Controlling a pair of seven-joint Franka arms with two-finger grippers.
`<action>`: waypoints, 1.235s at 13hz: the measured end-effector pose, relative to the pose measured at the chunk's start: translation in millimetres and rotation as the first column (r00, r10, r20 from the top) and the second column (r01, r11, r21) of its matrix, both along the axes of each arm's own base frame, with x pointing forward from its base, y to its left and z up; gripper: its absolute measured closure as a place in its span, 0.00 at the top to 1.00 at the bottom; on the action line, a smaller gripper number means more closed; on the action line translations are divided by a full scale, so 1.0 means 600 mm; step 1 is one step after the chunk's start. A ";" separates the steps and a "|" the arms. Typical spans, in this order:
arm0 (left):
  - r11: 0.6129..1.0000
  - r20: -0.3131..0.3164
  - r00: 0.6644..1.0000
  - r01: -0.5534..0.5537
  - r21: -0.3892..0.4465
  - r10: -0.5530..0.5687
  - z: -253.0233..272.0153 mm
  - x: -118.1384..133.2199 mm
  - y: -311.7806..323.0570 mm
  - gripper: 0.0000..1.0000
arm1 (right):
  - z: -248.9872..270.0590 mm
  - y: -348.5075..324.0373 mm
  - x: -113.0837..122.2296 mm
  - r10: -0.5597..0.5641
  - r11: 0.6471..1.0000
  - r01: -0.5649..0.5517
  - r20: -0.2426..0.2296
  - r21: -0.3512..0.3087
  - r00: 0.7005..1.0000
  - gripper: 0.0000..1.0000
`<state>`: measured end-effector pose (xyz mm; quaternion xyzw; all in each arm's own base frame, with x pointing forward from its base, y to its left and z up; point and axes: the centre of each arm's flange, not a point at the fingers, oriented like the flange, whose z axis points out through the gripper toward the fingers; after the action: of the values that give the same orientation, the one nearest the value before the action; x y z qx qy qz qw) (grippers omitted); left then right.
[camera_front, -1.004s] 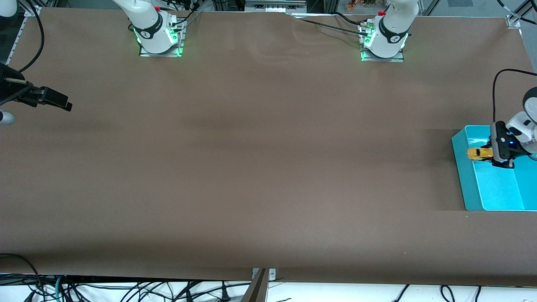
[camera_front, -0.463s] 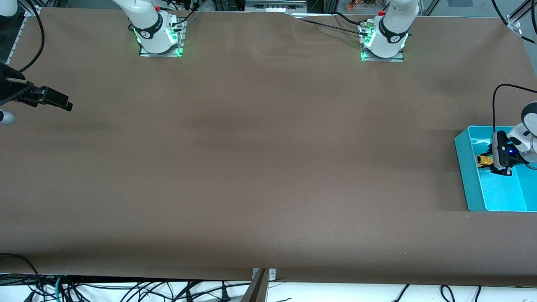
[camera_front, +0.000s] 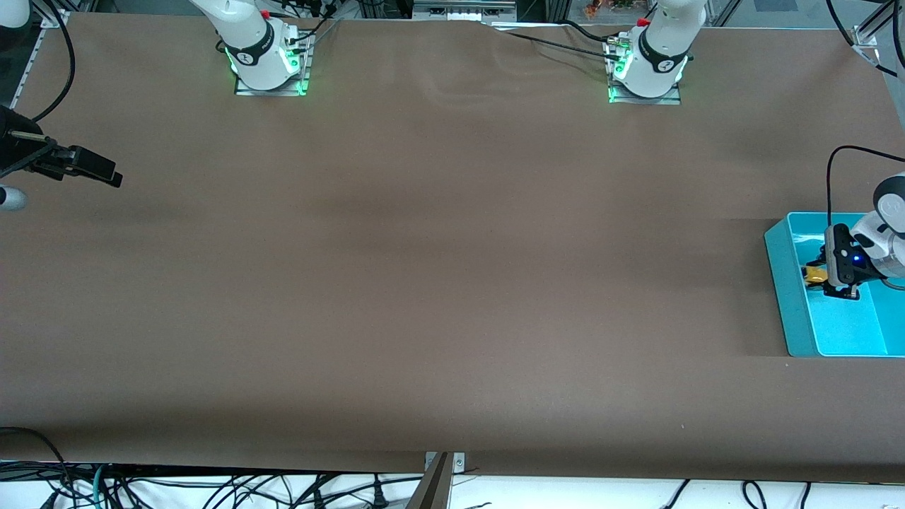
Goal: Wind and store yellow beetle car
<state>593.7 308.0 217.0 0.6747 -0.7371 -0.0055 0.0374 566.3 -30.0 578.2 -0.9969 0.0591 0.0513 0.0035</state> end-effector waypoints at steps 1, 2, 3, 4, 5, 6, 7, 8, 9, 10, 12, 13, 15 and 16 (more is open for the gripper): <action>1.000 0.000 1.000 0.002 -0.002 -0.002 -0.002 0.001 -0.003 0.72 | 0.000 0.000 0.000 0.000 1.000 0.000 0.000 0.000 1.000 1.00; 1.000 0.001 1.000 0.004 -0.002 -0.004 -0.002 0.003 -0.004 0.83 | 0.000 0.000 0.000 0.000 1.000 0.000 0.000 0.000 1.000 1.00; 1.000 0.006 1.000 0.005 0.000 -0.005 0.002 0.006 -0.005 0.94 | 0.000 0.000 0.000 0.000 1.000 0.000 0.000 0.000 1.000 1.00; 1.000 0.011 1.000 0.008 0.001 -0.008 0.011 0.011 -0.006 1.00 | 0.000 0.000 0.000 0.000 1.000 0.000 0.000 0.000 1.000 1.00; 1.000 0.009 1.000 0.016 0.001 -0.016 0.027 0.018 -0.012 1.00 | 0.000 0.000 0.000 0.000 1.000 0.000 0.000 0.000 1.000 1.00; 1.000 0.007 1.000 0.026 -0.004 -0.026 0.056 0.028 -0.028 1.00 | 0.000 0.000 0.000 0.000 1.000 0.000 0.000 0.000 1.000 1.00; 1.000 0.006 1.000 0.024 -0.017 -0.024 0.097 0.039 -0.055 1.00 | 0.000 0.000 0.000 0.000 1.000 0.000 0.000 0.000 1.000 1.00; 1.000 -0.001 1.000 -0.001 -0.026 0.001 0.144 0.047 -0.087 1.00 | 0.000 0.000 0.000 0.000 1.000 0.000 0.000 0.000 1.000 1.00; 0.999 -0.012 0.999 -0.050 -0.020 0.049 0.194 0.050 -0.119 1.00 | 0.000 0.000 0.000 0.000 1.000 0.000 0.000 0.000 1.000 1.00; 0.994 -0.021 0.994 -0.108 -0.006 0.108 0.242 0.051 -0.150 1.00 | 0.000 0.000 0.000 0.000 1.000 0.000 0.000 0.000 1.000 1.00; 0.974 -0.037 0.974 -0.225 0.020 0.225 0.328 0.055 -0.221 1.00 | 0.000 -0.001 0.000 -0.001 1.000 0.001 0.000 0.000 1.000 1.00; 0.954 -0.034 0.953 -0.299 0.035 0.300 0.367 0.058 -0.263 1.00 | 0.000 -0.001 0.000 -0.001 1.000 0.001 0.000 0.000 1.000 1.00; 0.869 -0.010 0.869 -0.493 0.046 0.494 0.435 0.059 -0.340 1.00 | 0.000 -0.001 0.000 -0.001 1.000 0.001 0.000 0.000 1.000 1.00; 0.803 -0.007 0.804 -0.595 0.039 0.595 0.463 0.054 -0.374 1.00 | 0.000 -0.001 0.000 -0.001 1.000 0.001 0.000 0.000 1.000 1.00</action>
<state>626.3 83.6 494.9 0.8721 -0.4880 -0.0126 0.0324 566.3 -30.5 578.1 -0.9969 0.0596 0.0514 0.0035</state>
